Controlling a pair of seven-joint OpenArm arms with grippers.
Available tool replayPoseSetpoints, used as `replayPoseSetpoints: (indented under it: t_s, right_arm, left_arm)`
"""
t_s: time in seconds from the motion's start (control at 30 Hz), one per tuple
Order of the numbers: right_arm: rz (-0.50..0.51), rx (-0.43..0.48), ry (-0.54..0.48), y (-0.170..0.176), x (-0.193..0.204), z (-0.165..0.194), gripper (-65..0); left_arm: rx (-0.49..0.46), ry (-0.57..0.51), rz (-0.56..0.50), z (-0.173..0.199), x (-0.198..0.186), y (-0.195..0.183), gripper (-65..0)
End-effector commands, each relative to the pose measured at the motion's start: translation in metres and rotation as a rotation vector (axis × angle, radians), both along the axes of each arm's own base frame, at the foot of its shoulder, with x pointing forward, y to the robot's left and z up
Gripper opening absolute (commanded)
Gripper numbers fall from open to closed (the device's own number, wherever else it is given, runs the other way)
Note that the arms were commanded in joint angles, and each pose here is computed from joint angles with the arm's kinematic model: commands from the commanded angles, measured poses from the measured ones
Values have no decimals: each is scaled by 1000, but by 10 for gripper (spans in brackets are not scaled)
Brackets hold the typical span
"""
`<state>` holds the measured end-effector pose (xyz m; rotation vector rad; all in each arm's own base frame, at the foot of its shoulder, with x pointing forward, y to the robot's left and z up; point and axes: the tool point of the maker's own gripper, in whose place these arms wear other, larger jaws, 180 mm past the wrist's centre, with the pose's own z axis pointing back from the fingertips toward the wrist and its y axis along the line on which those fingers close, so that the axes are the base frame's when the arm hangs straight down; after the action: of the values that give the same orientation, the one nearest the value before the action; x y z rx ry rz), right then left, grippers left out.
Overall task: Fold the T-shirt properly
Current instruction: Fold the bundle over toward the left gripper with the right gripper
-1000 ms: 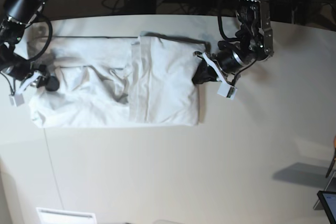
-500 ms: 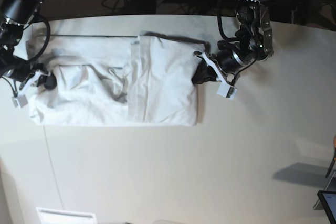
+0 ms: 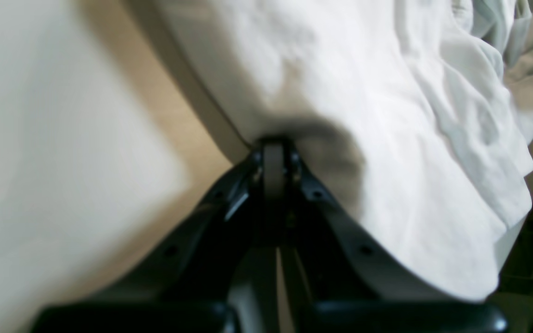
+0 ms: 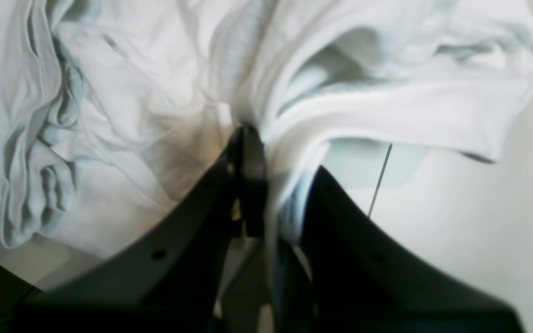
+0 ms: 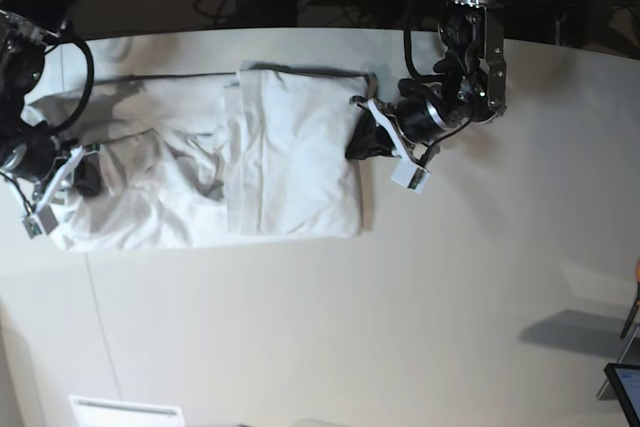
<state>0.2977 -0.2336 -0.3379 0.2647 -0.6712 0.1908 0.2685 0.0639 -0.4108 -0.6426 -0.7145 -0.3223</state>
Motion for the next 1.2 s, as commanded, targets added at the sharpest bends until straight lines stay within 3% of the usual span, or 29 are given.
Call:
replayPoseSetpoints:
  t_s: [0.0, 0.17, 0.37, 0.57, 0.7, 1.17]
  right_arm:
    - [8, 3, -78, 3, 13, 21, -646]
    - [37, -11, -113, 17, 16, 34, -646]
    - [-13, 50, -119, 34, 15, 39, -647]
    - [58, 74, -133, 65, 16, 38, -647]
    - [39, 121, -134, 79, 17, 36, -647]
    - [73, 207, -127, 138, 14, 42, -647]
  left_arm:
    - [20, -7, -22, 3, 4, -1, -650]
    - [-4, -24, -19, 9, 11, -11, -650]
    - [-25, -17, -16, 8, 18, -18, -650]
    - [-38, 14, -62, -1, 16, -35, -650]
    - [-39, 8, -116, 2, 15, -52, -650]
    - [-38, -35, -131, 14, 31, -56, -650]
